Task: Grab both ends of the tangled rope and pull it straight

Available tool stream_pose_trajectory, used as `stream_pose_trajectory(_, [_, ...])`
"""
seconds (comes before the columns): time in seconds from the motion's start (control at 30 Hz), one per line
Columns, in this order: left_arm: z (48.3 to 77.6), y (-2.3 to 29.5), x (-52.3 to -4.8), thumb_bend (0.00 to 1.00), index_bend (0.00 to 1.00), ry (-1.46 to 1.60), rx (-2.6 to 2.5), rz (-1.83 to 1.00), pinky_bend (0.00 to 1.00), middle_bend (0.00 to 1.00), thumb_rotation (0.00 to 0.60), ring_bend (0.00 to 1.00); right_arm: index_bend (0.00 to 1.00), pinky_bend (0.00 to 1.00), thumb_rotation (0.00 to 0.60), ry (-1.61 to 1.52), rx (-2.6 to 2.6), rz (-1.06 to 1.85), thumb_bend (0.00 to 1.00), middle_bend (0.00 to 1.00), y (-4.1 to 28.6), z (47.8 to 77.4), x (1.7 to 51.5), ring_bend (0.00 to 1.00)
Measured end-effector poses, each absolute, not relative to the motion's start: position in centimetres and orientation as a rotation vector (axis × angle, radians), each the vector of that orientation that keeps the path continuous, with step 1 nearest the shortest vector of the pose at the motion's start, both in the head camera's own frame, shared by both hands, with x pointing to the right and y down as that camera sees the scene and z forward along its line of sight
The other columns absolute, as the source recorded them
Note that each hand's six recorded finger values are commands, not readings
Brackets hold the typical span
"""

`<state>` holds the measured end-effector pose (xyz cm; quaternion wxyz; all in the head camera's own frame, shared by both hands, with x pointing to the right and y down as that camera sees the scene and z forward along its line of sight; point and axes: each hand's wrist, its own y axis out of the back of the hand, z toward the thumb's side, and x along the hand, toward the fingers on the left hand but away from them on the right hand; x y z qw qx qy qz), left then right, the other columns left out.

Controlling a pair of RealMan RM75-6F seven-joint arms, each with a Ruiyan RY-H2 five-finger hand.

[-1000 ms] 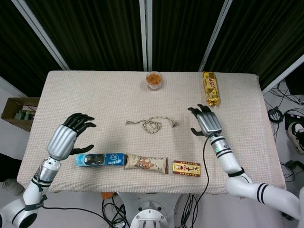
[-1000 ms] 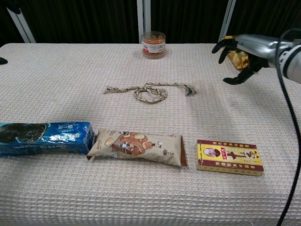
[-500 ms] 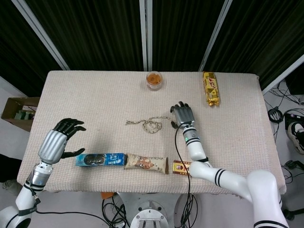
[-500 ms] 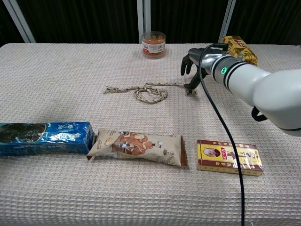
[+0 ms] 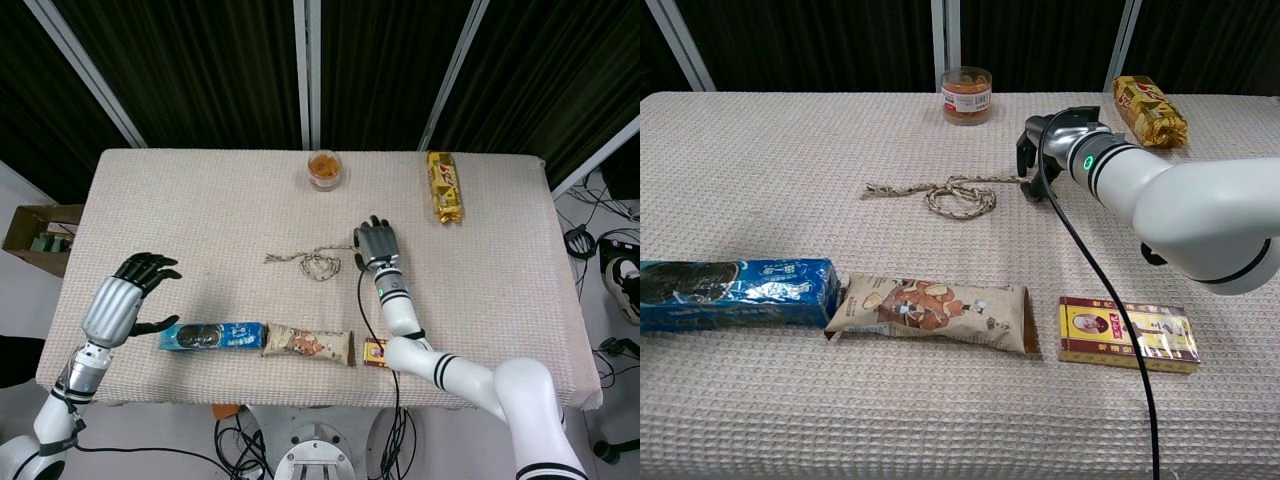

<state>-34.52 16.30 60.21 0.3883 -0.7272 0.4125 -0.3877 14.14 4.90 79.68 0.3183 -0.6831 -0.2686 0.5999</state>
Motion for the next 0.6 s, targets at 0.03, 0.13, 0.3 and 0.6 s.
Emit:
stream_pose_trajectory(0.03, [60.2,16.31,-34.54,0.06,0.35,1.05,-1.849,-0.986,0.19,0.24,0.6,0.19,0.51,0.21,0.6,-0.708,-1.796,1.579,0.37,0.31,4.9,79.71,14.12,0.1])
stream_pose_trajectory(0.13, [60.22,16.36,-34.58,0.06,0.35,1.048,-1.848,-0.988,0.19,0.24,0.6,0.19,0.52,0.21,0.6,-0.717,-1.792,1.582,0.37,0.32,4.84,79.81,14.19,0.1])
stream_pose_trajectory(0.3, [60.35,16.37,-34.56,0.06,0.35,1.046,-1.851,-0.991,0.19,0.24,0.6,0.19,0.53,0.21,0.6,-0.735,-1.786,1.577,0.37,0.32,4.63,79.7,14.22,0.1])
stream_pose_trajectory(0.6, [60.48,16.34,-34.49,0.06,0.34,1.041,-1.853,-0.993,0.19,0.24,0.6,0.19,0.57,0.21,0.6,-0.746,-1.774,1.566,0.38,0.33,4.49,79.61,14.09,0.1])
